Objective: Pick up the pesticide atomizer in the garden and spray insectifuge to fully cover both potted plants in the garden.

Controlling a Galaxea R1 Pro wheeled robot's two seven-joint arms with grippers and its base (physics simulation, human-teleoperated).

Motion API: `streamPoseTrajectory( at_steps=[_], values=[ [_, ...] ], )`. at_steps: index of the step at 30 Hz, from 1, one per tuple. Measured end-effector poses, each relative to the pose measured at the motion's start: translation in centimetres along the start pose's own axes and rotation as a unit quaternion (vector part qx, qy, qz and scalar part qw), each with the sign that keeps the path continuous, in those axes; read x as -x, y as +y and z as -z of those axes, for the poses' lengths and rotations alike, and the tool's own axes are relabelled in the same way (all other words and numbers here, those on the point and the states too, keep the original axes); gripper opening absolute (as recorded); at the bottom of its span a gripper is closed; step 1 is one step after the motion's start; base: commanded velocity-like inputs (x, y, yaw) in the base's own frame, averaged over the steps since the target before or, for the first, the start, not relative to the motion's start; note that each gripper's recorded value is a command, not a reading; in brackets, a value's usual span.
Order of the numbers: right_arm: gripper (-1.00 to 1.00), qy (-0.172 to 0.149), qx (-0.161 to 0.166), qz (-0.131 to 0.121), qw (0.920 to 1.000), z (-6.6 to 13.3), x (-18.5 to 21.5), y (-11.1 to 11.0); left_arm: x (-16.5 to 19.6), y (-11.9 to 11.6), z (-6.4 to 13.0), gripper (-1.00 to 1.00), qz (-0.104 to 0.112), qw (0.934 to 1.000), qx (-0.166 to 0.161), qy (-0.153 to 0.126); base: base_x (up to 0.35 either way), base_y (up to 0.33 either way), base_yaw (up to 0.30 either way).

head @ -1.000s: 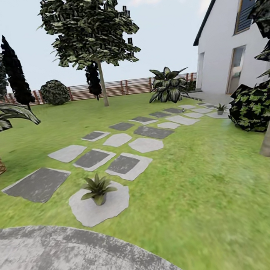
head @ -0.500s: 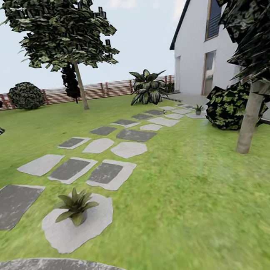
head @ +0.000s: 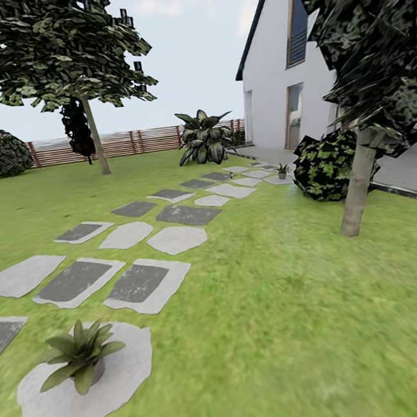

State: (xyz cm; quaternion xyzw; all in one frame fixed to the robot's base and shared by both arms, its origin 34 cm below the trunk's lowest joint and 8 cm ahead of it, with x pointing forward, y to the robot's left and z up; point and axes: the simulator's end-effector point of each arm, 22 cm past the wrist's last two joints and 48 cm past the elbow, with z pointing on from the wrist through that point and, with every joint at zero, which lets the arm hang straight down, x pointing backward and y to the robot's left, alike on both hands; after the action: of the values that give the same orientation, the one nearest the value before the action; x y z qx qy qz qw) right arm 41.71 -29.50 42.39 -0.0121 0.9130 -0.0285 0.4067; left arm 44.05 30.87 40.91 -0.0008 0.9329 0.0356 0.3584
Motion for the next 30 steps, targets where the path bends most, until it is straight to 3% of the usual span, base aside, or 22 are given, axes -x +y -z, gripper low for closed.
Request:
streamPoseTrajectory(
  at_steps=[30],
  values=[
    [1.00, 0.003, -0.001, 0.000, 1.0000, 0.06, -0.28, 0.03, -0.07, 0.29, 0.01, 1.00, 0.000, 1.0000, 0.002, 0.001, 0.339, 0.000, -0.002]
  ],
)
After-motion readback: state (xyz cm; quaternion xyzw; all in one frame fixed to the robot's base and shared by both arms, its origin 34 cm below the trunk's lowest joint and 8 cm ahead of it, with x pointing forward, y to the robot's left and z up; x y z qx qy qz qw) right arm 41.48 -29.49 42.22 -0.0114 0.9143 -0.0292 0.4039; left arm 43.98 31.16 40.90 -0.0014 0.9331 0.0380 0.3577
